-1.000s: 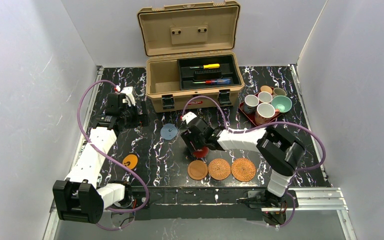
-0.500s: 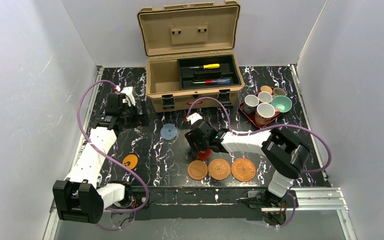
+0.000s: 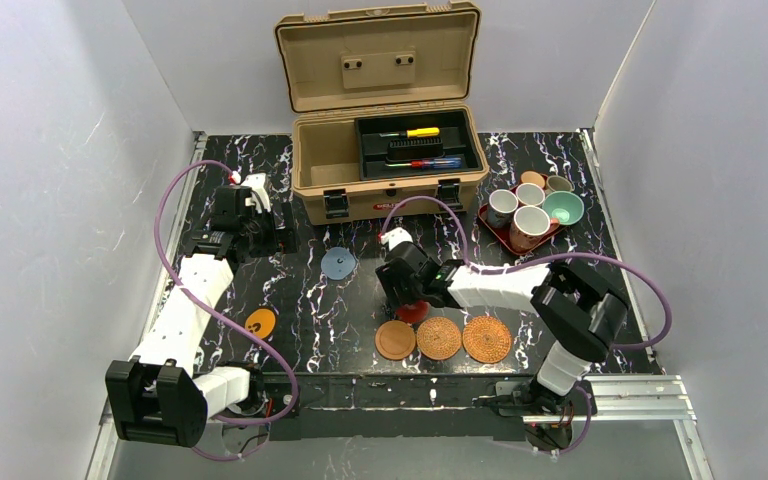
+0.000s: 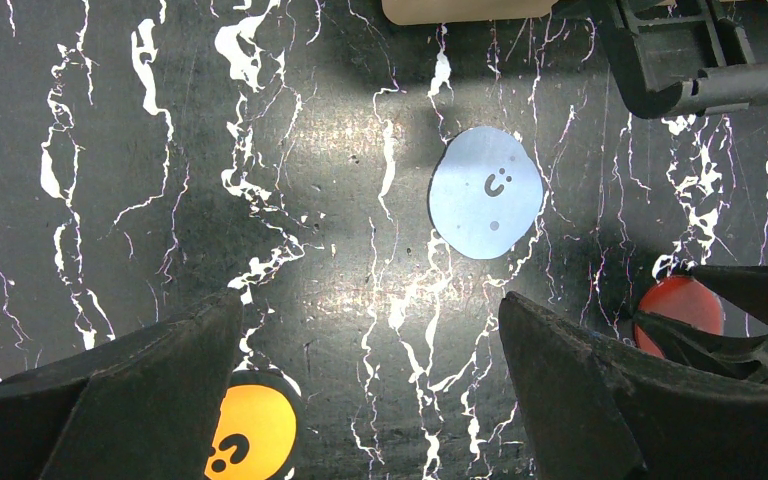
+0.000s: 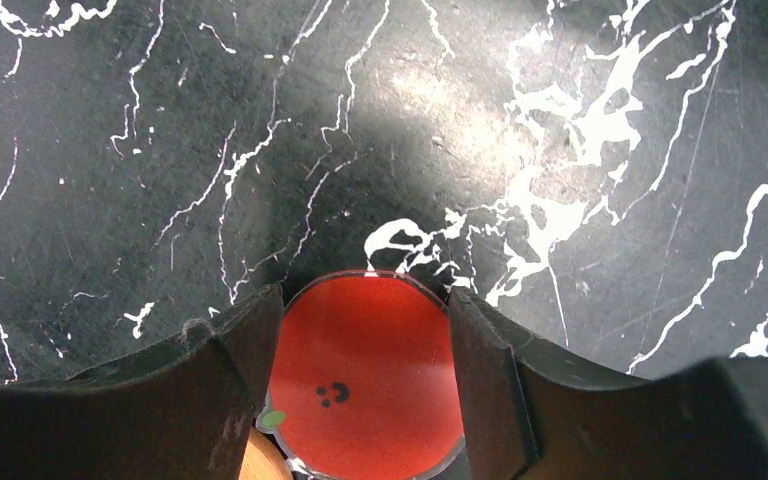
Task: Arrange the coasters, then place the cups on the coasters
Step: Move the coaster to the center of the board.
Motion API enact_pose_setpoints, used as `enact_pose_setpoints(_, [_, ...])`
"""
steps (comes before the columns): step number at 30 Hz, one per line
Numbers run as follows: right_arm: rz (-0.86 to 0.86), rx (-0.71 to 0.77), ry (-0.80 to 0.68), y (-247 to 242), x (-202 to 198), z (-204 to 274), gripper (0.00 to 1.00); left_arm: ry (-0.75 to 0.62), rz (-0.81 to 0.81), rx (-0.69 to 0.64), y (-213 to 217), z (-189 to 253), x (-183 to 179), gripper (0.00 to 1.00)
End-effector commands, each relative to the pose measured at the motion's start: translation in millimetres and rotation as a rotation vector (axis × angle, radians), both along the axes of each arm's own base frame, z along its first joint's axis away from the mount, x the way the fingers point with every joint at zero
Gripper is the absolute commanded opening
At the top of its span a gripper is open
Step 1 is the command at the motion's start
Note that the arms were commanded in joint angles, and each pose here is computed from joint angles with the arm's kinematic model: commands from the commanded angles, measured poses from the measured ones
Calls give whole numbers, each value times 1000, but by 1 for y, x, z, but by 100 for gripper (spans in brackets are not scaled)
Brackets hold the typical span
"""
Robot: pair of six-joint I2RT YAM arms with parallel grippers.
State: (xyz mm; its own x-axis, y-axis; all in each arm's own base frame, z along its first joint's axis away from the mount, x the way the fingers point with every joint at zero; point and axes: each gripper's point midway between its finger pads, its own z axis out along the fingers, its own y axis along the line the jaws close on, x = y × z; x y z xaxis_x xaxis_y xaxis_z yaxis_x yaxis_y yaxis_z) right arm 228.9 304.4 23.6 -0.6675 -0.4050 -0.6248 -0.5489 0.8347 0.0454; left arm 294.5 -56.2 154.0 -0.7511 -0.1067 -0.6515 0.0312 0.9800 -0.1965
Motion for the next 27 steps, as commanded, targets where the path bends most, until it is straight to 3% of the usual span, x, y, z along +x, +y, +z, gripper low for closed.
enact_pose_setpoints(1, [-30, -71, 80, -25, -21, -16, 69, -5, 0, -4, 0, 7, -1, 98])
enact_pose_setpoints(16, [-45, -24, 81, -17, -19, -6, 70, -4, 1, -3, 0, 7, -1, 98])
enact_pose_setpoints(27, [10, 69, 30, 13, -6, 38, 83, -7, -40, -47, -11, 8, -1, 98])
